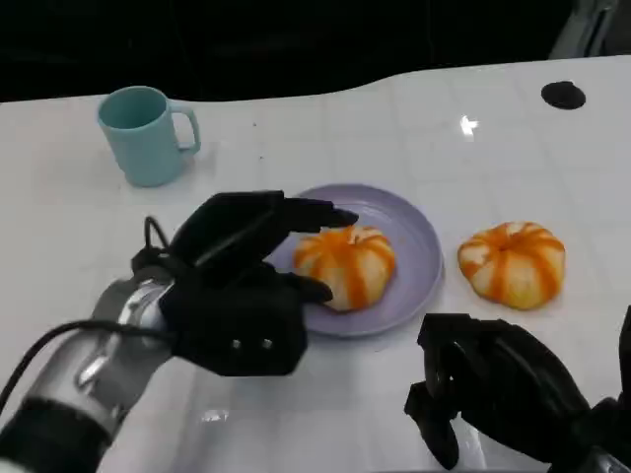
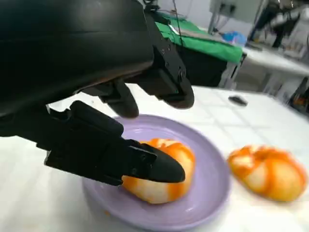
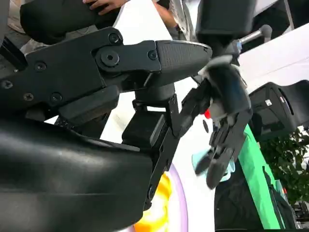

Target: Grasp the bread from the table and place it into the plate.

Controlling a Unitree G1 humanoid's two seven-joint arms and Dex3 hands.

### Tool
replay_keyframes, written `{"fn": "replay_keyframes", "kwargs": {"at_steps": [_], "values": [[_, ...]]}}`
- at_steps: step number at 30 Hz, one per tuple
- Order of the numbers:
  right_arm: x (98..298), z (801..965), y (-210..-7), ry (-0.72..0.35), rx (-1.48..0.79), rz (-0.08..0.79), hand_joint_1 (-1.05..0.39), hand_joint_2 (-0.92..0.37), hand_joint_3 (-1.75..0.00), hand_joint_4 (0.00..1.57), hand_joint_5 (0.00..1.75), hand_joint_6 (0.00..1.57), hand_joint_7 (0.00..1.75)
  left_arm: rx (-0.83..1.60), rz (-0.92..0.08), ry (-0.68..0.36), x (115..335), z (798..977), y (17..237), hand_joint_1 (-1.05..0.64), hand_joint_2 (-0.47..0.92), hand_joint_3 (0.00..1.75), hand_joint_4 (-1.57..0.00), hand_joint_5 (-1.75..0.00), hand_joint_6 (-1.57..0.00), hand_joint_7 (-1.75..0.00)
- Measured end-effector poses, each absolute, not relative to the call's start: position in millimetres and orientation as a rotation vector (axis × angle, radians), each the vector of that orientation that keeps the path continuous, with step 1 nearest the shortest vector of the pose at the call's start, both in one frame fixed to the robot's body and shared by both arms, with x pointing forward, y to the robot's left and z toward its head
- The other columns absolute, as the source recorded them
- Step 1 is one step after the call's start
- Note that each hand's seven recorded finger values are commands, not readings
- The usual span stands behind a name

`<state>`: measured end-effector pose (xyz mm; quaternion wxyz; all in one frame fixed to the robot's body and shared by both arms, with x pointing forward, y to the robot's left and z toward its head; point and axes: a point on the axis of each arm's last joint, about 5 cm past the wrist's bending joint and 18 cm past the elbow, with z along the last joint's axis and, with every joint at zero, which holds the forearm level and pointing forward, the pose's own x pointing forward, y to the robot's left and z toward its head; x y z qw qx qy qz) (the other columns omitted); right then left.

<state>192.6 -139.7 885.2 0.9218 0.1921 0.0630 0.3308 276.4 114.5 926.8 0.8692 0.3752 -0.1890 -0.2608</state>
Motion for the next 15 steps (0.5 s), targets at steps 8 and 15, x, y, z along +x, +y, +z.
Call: {"fn": "replay_keyframes", "kwargs": {"at_steps": [8, 15], "values": [[192.5, 886.6, -139.3, 0.132, 0.394, 0.676, -0.91, -0.92, -0.36, 1.30, 1.57, 1.11, 1.50, 0.221, -0.585, -0.276, 245.7, 921.5, 129.7, -0.59, 0.92, 0.22, -0.56, -1.74, -0.44, -1.68], [192.8, 887.0, -139.6, 0.132, 0.394, 0.677, -0.91, -0.92, -0.36, 1.29, 1.58, 1.11, 1.52, 0.043, -0.568, -0.218, 222.8, 919.3, 141.3, -0.67, 0.92, 0.26, -0.60, -1.75, -0.45, -1.75]]}}
